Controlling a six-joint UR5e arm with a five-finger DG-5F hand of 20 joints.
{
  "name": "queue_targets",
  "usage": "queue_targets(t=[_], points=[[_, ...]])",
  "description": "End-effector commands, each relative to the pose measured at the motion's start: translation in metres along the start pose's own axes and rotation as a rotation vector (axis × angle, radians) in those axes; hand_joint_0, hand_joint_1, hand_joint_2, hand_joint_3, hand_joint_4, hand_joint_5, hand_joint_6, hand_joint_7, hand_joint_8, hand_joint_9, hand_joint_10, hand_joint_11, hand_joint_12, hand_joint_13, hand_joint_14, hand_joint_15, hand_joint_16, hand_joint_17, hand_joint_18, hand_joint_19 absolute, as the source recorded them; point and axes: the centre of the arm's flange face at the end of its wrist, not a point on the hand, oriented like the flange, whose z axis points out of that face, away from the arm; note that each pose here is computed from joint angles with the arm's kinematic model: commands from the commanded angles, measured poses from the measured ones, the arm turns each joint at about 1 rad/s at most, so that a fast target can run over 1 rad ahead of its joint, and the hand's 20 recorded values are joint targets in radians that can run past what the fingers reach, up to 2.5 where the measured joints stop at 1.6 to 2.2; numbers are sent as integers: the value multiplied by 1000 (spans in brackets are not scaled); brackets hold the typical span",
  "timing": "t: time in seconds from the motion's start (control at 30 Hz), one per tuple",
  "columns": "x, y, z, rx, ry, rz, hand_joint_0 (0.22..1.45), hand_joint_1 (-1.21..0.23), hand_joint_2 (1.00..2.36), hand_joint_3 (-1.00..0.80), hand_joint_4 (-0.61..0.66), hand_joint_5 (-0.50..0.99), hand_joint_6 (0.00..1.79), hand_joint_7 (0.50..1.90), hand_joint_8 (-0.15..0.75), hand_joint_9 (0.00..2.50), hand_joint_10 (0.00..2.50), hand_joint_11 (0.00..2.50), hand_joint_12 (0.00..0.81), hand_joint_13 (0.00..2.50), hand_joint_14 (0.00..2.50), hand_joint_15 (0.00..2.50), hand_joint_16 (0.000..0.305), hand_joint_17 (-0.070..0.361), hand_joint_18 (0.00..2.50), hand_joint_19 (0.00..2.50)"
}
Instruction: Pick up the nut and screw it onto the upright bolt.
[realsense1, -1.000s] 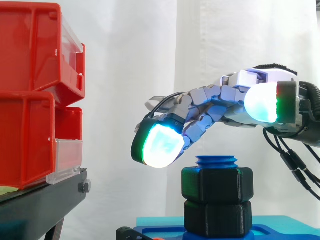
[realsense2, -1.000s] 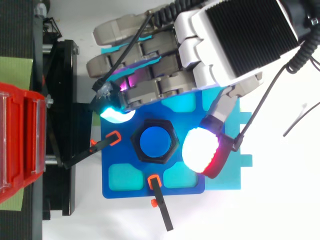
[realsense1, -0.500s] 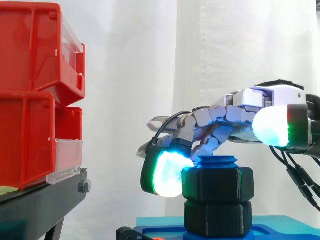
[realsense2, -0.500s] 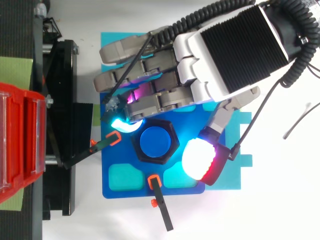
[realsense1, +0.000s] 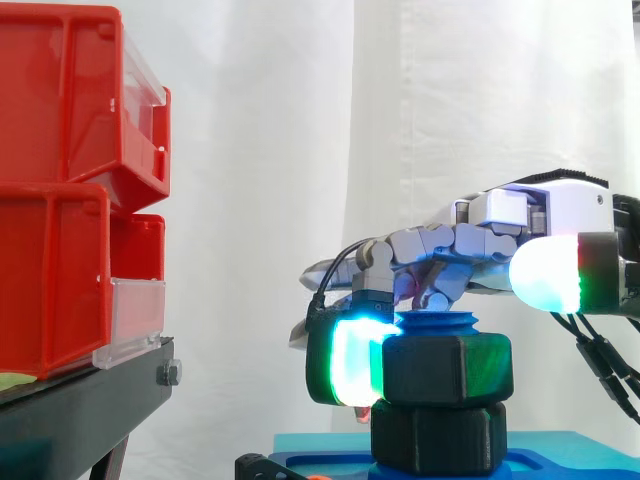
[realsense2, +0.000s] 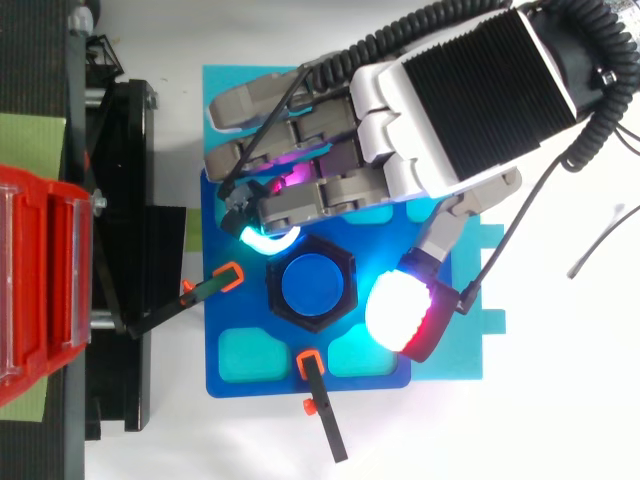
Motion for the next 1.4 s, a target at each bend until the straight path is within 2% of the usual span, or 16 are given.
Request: queue_targets(t=[0.0, 0.23, 0.4, 0.67, 0.73, 0.8, 0.83, 0.9, 0.97, 1.07, 1.2, 1.3, 1.37], points=[[0, -1, -1, 2, 0, 0, 518, -120, 1000, -500, 140, 49, 569, 1266, 259, 1054, 0, 0, 271, 553, 0, 0, 30, 67, 238, 5], [-3, -5, -3, 2, -7, -6, 521, -134, 1000, -500, 127, 51, 621, 1175, 255, 1174, 0, 0, 241, 655, 0, 0, 26, 59, 348, 39], [-12, -8, -3, -4, -16, -16, 523, -137, 1000, -500, 99, 56, 650, 1135, 251, 1288, 0, 0, 211, 759, 0, 0, 23, 51, 451, 75], [-15, -13, -7, -2, -19, -20, 523, -145, 1000, -500, 89, 56, 694, 1063, 238, 1445, 0, 4, 179, 907, 0, 0, 18, 41, 622, 162], [-15, -13, -6, -3, -19, -20, 522, -140, 1000, -500, 93, 51, 687, 1083, 248, 1451, 0, 23, 184, 917, 0, 2, 19, 42, 636, 164], [-16, -14, -7, 0, -21, -21, 519, -131, 1000, -500, 119, 48, 642, 1166, 249, 1397, 0, 14, 198, 879, 0, 3, 21, 47, 601, 152], [-16, -15, -7, -1, -23, -23, 515, -118, 1000, -500, 153, 47, 577, 1279, 256, 1359, 0, 20, 213, 841, 0, 0, 23, 52, 557, 128], [-21, -16, -5, -4, -30, -29, 512, -110, 1000, -500, 175, 44, 500, 1393, 259, 1311, 1, 12, 220, 811, 0, 2, 25, 57, 524, 119], [-28, -17, -3, -11, -39, -38, 510, -106, 1000, -500, 169, 30, 503, 1356, 257, 1290, 0, 17, 227, 792, 1, 0, 26, 59, 510, 124], [-32, -17, -2, -19, -45, -44, 508, -103, 1000, -500, 182, -9, 505, 1224, 254, 1236, 0, 14, 237, 740, 0, 0, 28, 64, 480, 119], [-31, -17, -1, -20, -54, -51, 503, -96, 1000, -500, 259, -45, 504, 982, 239, 1127, 0, 0, 254, 670, 0, 0, 31, 70, 419, 105], [-32, -14, 4, -28, -71, -64, 500, -90, 1000, -500, 243, -67, 503, 826, 229, 1049, 0, 0, 263, 615, 0, 0, 33, 74, 369, 88], [-27, -12, 9, -32, -87, -75, 496, -78, 1000, -500, 224, -77, 503, 768, 228, 995, 0, 0, 271, 566, 0, 0, 34, 76, 322, 58]])
